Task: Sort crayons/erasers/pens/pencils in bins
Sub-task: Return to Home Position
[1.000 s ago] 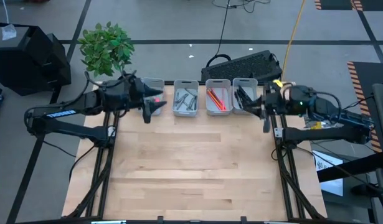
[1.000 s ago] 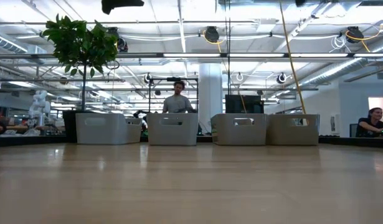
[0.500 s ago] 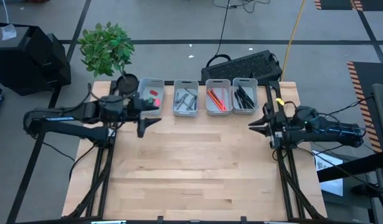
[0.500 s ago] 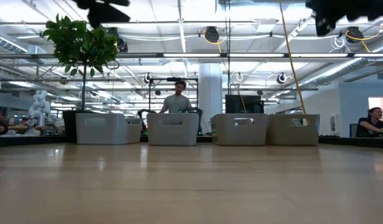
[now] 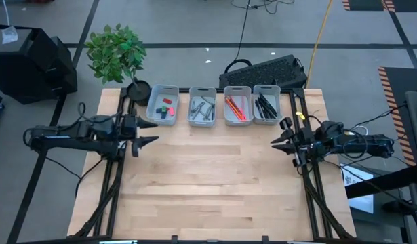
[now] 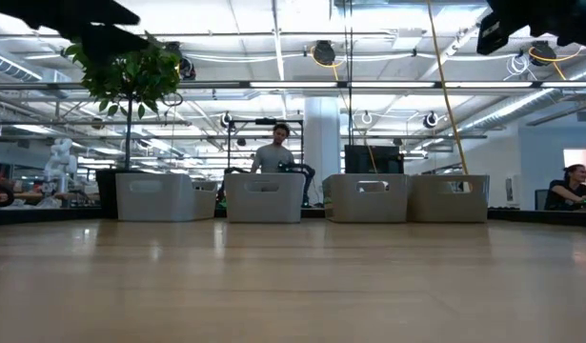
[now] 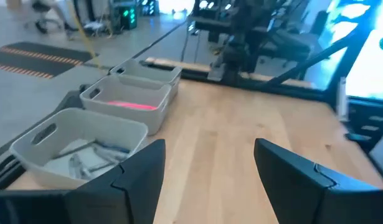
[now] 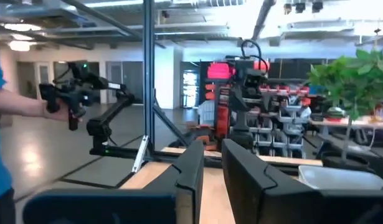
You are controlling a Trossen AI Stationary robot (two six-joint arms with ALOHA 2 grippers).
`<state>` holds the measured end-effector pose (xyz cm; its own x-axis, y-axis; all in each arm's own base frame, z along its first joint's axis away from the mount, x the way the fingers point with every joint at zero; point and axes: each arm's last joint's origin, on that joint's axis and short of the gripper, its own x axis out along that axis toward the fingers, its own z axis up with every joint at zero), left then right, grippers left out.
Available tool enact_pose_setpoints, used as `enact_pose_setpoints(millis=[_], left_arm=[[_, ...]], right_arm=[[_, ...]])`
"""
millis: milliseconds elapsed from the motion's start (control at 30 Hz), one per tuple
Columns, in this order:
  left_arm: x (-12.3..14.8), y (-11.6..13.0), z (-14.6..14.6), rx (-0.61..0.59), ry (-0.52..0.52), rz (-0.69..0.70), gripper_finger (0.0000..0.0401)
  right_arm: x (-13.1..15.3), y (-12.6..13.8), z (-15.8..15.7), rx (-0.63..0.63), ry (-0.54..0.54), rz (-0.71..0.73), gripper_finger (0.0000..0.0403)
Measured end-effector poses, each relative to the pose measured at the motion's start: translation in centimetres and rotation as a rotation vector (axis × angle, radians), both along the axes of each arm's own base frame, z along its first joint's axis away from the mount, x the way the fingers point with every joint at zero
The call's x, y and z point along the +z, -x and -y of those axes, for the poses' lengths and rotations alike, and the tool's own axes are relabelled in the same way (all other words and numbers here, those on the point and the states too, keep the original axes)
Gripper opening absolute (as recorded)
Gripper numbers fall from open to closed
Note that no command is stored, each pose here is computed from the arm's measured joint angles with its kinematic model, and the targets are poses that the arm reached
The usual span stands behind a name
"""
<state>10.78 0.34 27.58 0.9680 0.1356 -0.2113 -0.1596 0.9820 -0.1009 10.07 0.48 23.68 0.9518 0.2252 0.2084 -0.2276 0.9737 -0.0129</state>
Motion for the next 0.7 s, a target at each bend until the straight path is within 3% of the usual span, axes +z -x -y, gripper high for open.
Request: enact_pose_setpoints(millis=[167, 267, 467, 700], left_arm=[[-1.0, 0.8, 0.5, -0.013, -0.008, 0.023, 0.025], [-1.5, 1.0, 0.5, 0.019, -0.03, 0.022, 0.025], [-2.6, 1.2, 0.5, 0.052, -0.031, 0.012, 0.025], [-3.0, 2.2, 0.5, 0.045, 0.002, 0.004, 0.025]], right_arm=[[0.1, 0.0, -0.4, 0.043, -0.044, -0.002, 0.0051], [0.2, 0.2, -0.3, -0.006, -0.092, 0.0, 0.0051], [0.4, 1.1, -0.3, -0.017, -0.019, 0.059, 0.0051], [-1.6, 1.1, -0.3, 0.005, -0.089, 0.059, 0.0051]])
